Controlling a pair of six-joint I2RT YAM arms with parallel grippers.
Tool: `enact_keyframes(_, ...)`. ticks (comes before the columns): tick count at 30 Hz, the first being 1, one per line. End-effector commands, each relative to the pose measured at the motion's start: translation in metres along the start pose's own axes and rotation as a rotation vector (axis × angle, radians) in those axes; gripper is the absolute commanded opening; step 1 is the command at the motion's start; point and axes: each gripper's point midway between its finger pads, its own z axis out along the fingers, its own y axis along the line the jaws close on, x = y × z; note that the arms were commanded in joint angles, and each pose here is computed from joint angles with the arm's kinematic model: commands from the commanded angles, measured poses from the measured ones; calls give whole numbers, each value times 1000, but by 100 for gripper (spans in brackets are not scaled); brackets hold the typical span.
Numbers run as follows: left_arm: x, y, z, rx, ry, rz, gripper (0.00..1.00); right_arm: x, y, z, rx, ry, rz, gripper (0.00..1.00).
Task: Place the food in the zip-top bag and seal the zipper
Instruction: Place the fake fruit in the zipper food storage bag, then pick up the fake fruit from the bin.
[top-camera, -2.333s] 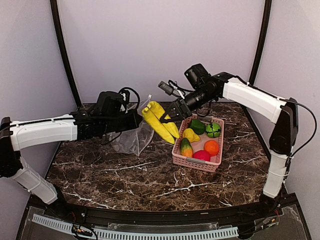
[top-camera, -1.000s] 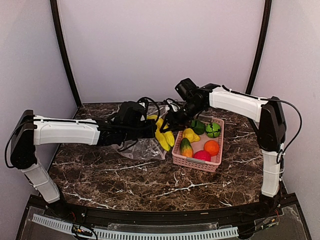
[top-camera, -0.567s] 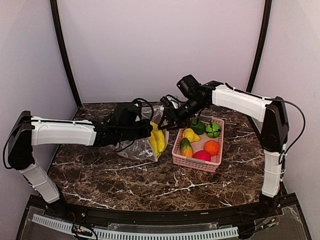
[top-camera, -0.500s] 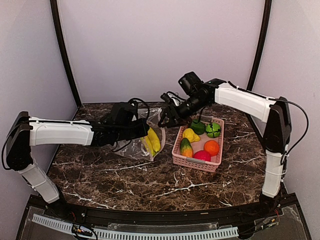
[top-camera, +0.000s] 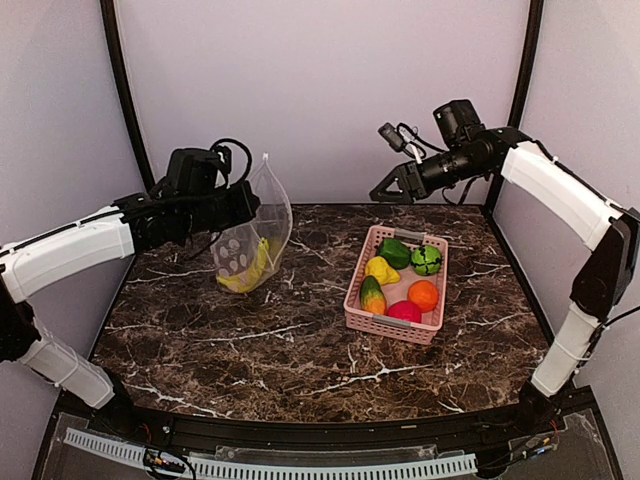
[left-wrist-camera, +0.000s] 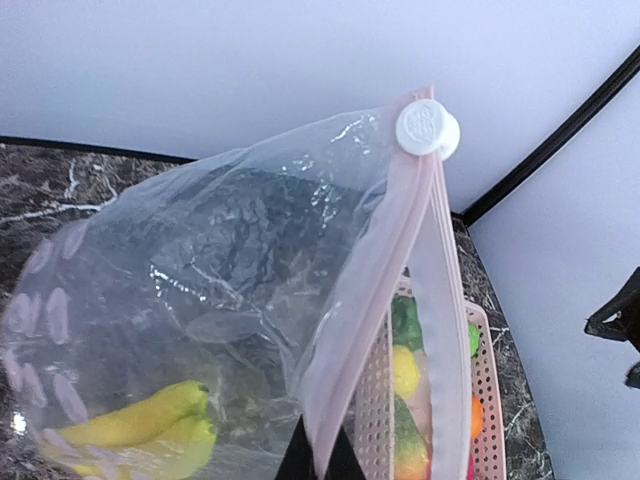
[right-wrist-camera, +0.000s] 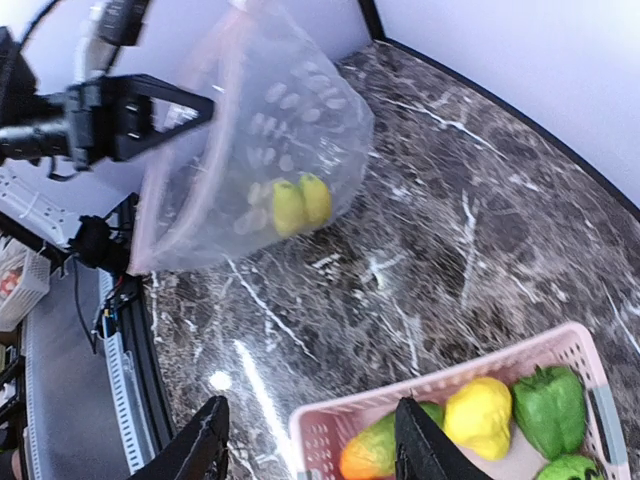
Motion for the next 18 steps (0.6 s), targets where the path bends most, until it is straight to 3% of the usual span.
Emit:
enact_keyframes(1,12,20,-15,-61,89,100,1,42,-54,-2,165,114,-113,52)
enact_keyframes(7,18,16,-22,-2,101,99,1,81,-89,8,273,234,-183,49)
enact_keyframes(18,22,16,-26,21,102,96,1,144,-95,55,112,321,147,42)
